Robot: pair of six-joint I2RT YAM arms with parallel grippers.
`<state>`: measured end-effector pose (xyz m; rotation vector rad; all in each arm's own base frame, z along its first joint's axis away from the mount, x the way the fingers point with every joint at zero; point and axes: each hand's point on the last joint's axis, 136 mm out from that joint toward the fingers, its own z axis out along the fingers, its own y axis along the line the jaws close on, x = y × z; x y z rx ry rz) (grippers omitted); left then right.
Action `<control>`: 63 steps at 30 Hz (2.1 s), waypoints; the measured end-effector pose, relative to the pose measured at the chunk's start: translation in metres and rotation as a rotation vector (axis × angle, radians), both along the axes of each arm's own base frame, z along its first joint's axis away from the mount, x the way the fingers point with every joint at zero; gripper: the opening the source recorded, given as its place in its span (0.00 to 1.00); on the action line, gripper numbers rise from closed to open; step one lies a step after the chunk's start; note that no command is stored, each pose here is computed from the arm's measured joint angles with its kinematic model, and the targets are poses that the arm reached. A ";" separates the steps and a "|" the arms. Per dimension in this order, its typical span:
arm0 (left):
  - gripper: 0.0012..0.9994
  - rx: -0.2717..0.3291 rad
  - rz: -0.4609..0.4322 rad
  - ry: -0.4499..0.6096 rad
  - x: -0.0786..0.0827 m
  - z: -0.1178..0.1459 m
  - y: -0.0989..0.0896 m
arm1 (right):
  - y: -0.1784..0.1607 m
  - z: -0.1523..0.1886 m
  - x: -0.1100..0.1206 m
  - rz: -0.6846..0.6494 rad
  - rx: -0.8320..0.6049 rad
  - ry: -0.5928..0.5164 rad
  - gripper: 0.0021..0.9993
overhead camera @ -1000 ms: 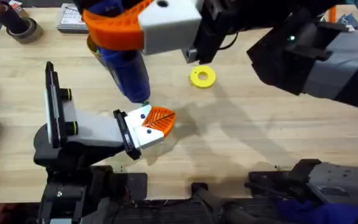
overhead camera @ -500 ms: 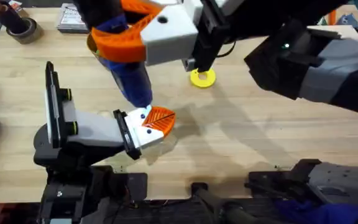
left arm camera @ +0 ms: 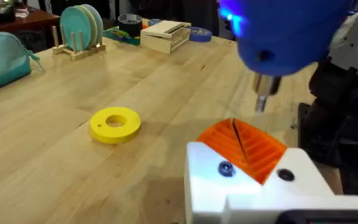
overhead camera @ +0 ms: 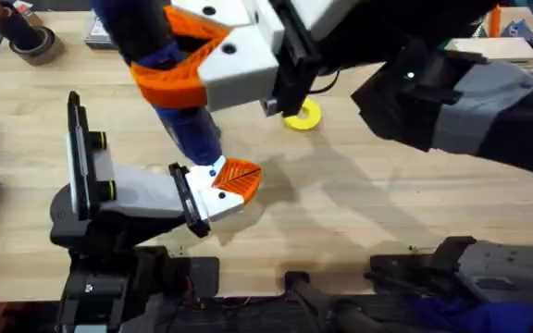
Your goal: Pick up the gripper from the table and insert it into the empty holder that is missing its gripper. Then pick up a screw, insert it into the mounting hole, and use the screwdriver to tighten it. Finally, clean up the table by picking up the vegetable and placing it into the bucket.
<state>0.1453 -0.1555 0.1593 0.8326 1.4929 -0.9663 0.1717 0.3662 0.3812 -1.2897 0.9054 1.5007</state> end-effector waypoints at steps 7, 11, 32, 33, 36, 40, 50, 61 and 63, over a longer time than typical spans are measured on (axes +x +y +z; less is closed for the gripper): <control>0.01 0.000 0.000 0.000 0.000 0.000 0.000 | 0.002 -0.002 -0.001 0.003 0.002 -0.015 0.02; 0.01 0.000 0.000 0.000 0.000 0.000 0.000 | 0.002 -0.002 -0.001 0.002 0.002 -0.016 0.02; 0.01 0.000 0.000 0.000 0.000 0.000 0.000 | 0.008 -0.013 0.005 -0.001 -0.013 -0.014 0.02; 0.01 0.000 0.000 0.000 0.000 0.000 0.000 | 0.008 -0.013 0.005 -0.001 -0.013 -0.014 0.02; 0.01 0.000 0.000 0.000 0.000 0.000 0.000 | 0.008 -0.013 0.005 -0.001 -0.013 -0.014 0.02; 0.01 0.000 0.000 0.000 0.000 0.000 0.000 | 0.008 -0.018 0.004 -0.001 -0.019 -0.009 0.02; 0.01 0.000 0.000 0.000 0.000 0.000 0.000 | 0.010 -0.026 -0.002 0.012 -0.030 -0.004 0.02; 0.01 0.000 0.000 0.000 0.000 0.000 0.000 | 0.012 -0.028 -0.001 -0.008 -0.018 -0.036 0.02; 0.01 0.000 0.000 0.000 0.000 0.000 0.000 | 0.012 -0.028 -0.001 -0.010 -0.016 -0.041 0.02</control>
